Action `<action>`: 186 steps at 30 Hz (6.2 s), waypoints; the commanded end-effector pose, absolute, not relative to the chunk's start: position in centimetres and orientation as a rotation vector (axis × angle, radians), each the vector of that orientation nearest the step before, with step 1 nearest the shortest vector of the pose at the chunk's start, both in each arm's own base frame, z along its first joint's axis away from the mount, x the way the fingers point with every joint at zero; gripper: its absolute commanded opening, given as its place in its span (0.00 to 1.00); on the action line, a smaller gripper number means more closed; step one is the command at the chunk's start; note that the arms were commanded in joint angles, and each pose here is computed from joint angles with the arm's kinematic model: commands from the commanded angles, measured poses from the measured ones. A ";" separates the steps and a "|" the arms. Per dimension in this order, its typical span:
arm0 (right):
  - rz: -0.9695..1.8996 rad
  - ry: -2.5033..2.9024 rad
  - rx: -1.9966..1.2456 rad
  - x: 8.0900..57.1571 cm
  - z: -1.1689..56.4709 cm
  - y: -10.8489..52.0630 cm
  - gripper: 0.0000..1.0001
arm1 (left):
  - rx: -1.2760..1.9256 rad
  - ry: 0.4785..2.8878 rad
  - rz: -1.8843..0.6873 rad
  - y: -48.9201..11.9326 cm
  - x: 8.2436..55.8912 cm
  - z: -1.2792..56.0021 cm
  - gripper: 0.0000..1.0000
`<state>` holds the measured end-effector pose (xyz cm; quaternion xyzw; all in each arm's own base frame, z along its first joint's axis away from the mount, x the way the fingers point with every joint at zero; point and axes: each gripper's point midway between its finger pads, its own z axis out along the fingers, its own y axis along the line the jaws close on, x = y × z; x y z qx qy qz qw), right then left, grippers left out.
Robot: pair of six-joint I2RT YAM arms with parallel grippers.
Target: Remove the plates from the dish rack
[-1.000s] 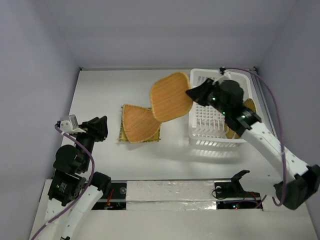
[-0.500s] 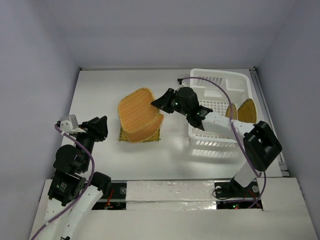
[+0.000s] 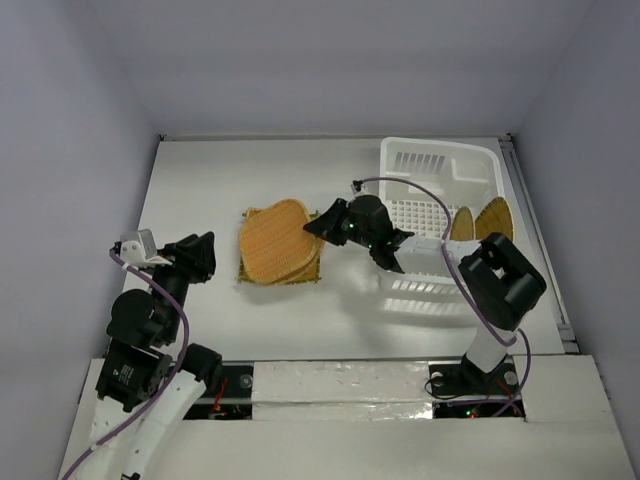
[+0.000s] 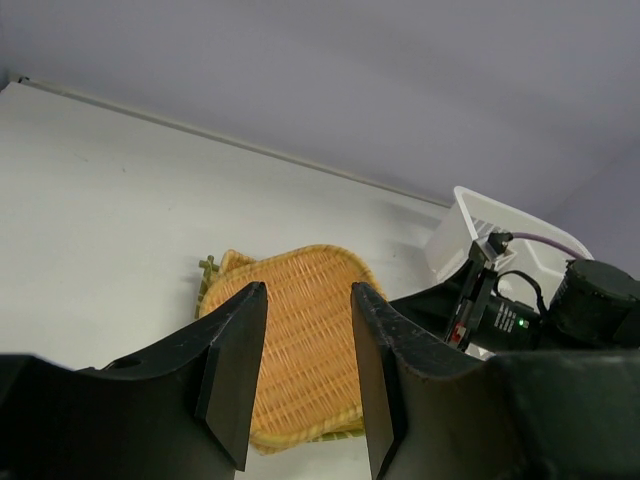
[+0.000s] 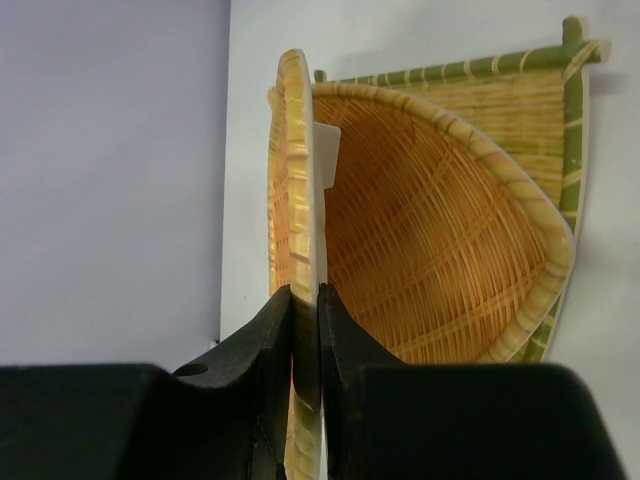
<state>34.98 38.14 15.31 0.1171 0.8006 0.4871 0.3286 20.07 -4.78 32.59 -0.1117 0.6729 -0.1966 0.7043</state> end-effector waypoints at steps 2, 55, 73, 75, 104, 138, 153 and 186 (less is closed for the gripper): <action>1.389 1.969 0.306 34.8 17.8 38.7 0.03 | -0.242 1.474 -0.447 -5.1 20.5 33.1 0.36; -0.420 1.984 0.619 24.4 33.0 -2.5 0.00 | -0.212 1.394 -0.520 -5.3 18.5 34.7 0.07; -0.660 2.283 0.586 27.5 25.5 -6.8 0.66 | -0.185 1.343 -0.578 -5.4 16.8 35.7 0.32; -0.670 2.304 0.562 28.0 24.8 -6.8 0.62 | -0.186 1.340 -0.579 -5.3 16.8 35.8 0.33; -0.811 2.316 0.543 29.5 24.6 -8.3 0.23 | -0.185 1.329 -0.588 -5.2 16.4 35.9 0.34; -0.695 1.747 0.682 22.7 46.4 -9.1 0.00 | -0.187 1.356 -0.577 -5.5 17.0 35.5 0.35; 0.750 1.727 0.063 32.7 44.4 24.5 0.00 | -0.215 1.402 -0.536 -5.4 18.2 34.5 0.35; 1.193 1.983 0.210 33.9 20.2 38.7 0.00 | -0.228 1.459 -0.498 -5.6 19.3 33.4 0.35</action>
